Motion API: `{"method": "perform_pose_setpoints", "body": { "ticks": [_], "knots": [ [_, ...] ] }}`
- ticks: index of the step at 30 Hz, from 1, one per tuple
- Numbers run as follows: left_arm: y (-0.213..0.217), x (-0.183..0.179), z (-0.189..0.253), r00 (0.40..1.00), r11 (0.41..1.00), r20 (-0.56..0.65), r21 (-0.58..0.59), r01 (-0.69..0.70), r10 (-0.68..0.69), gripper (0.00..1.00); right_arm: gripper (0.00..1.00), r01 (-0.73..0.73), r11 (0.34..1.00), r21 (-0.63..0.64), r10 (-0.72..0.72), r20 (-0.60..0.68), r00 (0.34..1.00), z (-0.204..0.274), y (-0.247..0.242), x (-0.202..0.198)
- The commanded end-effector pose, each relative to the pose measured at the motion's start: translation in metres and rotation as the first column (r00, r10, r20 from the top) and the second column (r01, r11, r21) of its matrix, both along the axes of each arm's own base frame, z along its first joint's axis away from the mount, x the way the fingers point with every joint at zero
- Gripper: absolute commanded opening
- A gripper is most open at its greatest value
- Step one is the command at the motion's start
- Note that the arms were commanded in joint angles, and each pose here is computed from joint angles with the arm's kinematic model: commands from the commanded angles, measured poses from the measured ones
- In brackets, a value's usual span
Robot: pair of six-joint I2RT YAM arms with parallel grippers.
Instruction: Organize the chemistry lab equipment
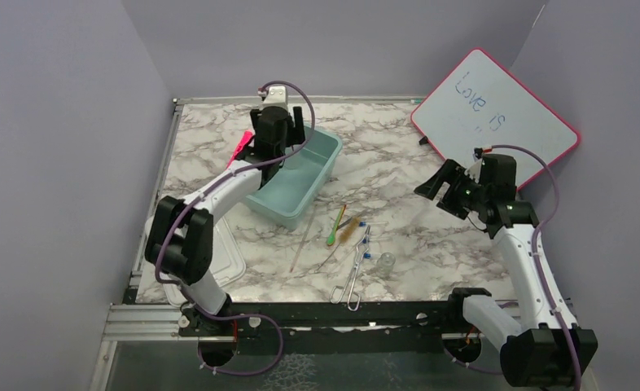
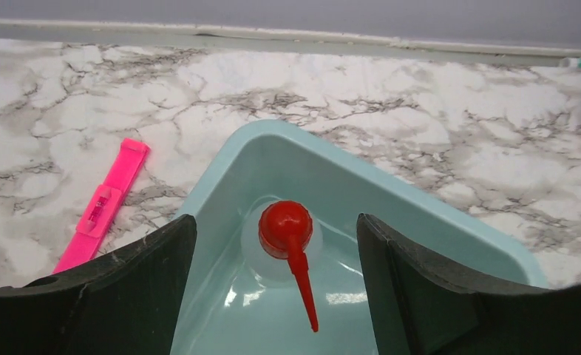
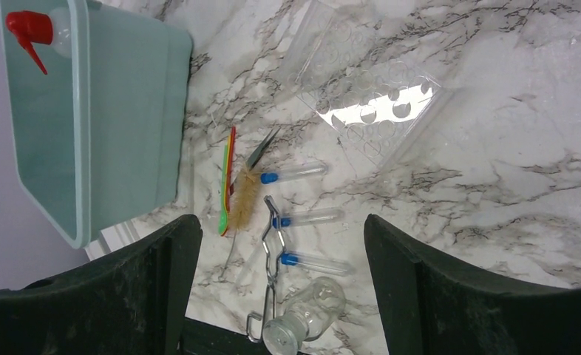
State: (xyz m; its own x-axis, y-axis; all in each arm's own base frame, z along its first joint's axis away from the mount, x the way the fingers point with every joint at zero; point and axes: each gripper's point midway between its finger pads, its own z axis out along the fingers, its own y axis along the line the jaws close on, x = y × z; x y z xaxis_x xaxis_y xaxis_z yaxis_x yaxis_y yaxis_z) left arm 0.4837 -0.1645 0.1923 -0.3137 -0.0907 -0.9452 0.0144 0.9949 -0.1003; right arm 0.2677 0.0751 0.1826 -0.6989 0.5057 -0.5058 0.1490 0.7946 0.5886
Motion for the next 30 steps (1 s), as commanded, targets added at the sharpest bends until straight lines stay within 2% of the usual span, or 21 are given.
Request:
{"method": "perform_pose_setpoints", "body": {
  "ticks": [1, 5, 10, 14, 18, 23, 30],
  "knots": [
    [-0.01, -0.022, 0.07, 0.995, 0.993, 0.06, -0.091, 0.08, -0.074, 0.82, 0.86, 0.018, 0.998, -0.059, -0.017, 0.024, 1.0, 0.003, -0.011, -0.003],
    [-0.034, -0.06, 0.097, 0.964, 0.951, 0.079, -0.16, 0.263, -0.254, 0.82, 0.85, -0.008, 0.999, -0.052, 0.008, -0.012, 1.0, -0.006, -0.007, -0.007],
    [-0.078, -0.129, 0.107, 0.872, 0.847, 0.066, -0.21, 0.488, -0.486, 0.82, 0.85, -0.012, 0.999, -0.042, 0.011, -0.026, 1.0, -0.016, -0.006, -0.014],
    [-0.127, -0.199, 0.096, 0.762, 0.738, 0.03, -0.224, 0.636, -0.647, 0.84, 0.85, 0.018, 0.999, -0.028, -0.019, -0.029, 0.999, -0.025, -0.006, -0.024],
    [-0.169, -0.27, 0.064, 0.621, 0.608, -0.037, -0.254, 0.752, -0.783, 0.86, 0.85, 0.018, 1.0, -0.005, -0.018, -0.033, 0.999, -0.033, -0.002, -0.035],
    [-0.198, -0.32, 0.019, 0.548, 0.565, -0.136, -0.183, 0.805, -0.825, 0.86, 0.84, 0.013, 1.0, 0.011, -0.013, -0.05, 0.999, -0.047, 0.001, -0.048],
    [-0.233, -0.35, -0.027, 0.509, 0.551, -0.236, -0.171, 0.817, -0.828, 0.86, 0.83, 0.056, 0.998, 0.041, -0.052, -0.091, 0.994, -0.06, 0.001, -0.055]
  ]
}}
